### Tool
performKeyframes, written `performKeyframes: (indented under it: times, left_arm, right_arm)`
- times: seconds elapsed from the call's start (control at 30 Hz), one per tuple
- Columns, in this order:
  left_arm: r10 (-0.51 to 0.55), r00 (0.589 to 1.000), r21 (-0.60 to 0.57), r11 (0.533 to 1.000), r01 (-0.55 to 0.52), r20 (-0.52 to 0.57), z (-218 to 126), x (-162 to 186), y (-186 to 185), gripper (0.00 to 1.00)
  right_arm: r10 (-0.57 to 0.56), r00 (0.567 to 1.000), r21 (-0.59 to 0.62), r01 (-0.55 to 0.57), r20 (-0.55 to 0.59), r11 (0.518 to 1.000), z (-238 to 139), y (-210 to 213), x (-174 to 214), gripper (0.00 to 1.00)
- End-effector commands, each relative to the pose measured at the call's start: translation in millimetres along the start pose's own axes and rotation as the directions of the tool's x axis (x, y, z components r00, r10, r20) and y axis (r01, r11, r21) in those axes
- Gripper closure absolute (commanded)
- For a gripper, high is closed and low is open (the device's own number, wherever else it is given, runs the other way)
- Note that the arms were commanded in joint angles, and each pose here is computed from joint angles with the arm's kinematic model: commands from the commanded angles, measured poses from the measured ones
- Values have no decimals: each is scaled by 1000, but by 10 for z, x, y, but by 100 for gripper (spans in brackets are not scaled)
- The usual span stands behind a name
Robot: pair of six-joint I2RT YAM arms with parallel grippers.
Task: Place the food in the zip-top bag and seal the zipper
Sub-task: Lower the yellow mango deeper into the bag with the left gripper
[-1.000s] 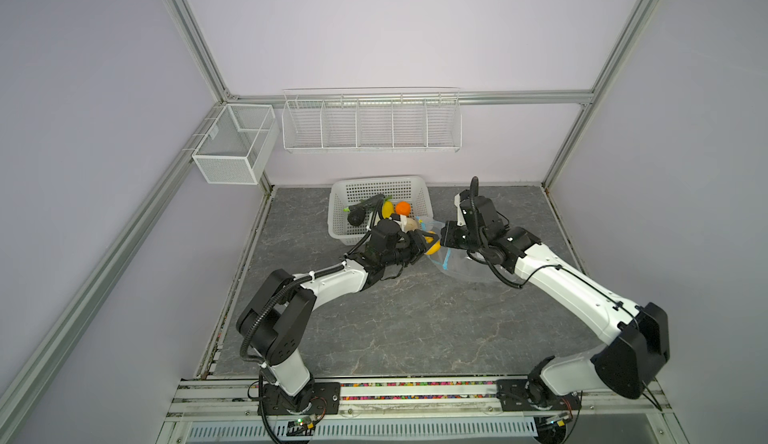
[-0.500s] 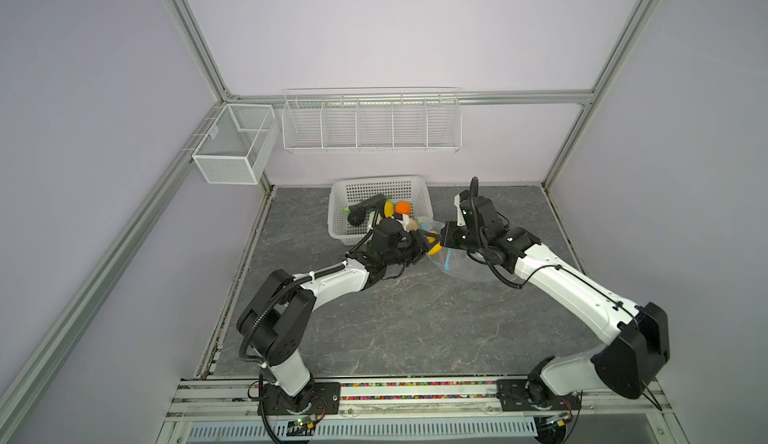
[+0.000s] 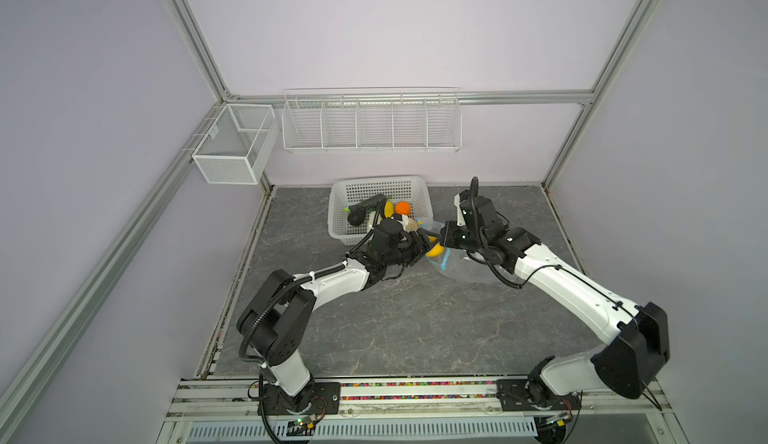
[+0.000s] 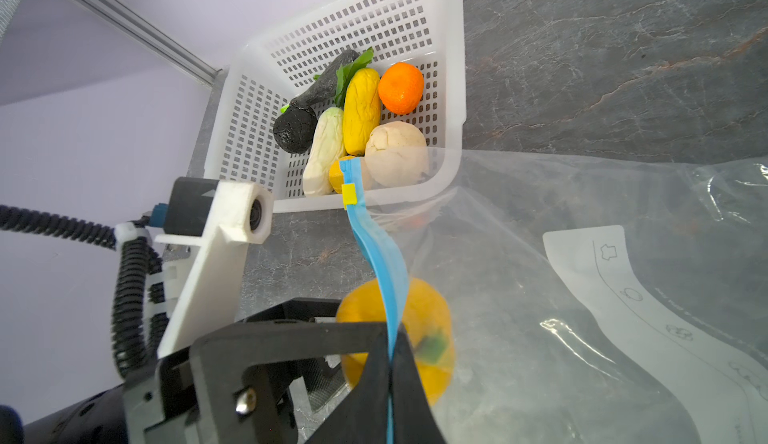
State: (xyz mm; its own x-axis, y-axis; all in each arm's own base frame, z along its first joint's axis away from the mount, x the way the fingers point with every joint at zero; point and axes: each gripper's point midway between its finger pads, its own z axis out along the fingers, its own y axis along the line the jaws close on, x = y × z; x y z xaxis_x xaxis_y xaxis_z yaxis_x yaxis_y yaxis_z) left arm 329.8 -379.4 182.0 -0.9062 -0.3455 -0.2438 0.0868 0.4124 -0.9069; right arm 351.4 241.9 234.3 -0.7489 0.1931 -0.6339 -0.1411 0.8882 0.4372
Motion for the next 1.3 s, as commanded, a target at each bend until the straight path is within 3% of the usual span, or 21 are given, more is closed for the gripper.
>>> performKeyframes:
  times: [0.0, 0.93, 1.07, 1.27]
  left_arm:
    - [24, 999, 27, 999, -25, 26, -45, -59, -189, 28]
    - [64, 997, 21, 998, -65, 51, -212, -82, -337, 24]
    - [107, 993, 9, 994, -108, 50, -213, -89, -369, 24]
    - [125, 991, 7, 992, -125, 47, -205, -86, -442, 31]
  right_arm:
    - [22, 1000, -25, -22, 14, 999, -40, 23, -24, 94]
    - [20, 1000, -29, -20, 18, 999, -51, 29, -25, 94]
    - [24, 1000, -33, -23, 17, 999, -43, 36, -28, 94]
    - [24, 1000, -42, -23, 17, 999, -40, 58, -34, 94]
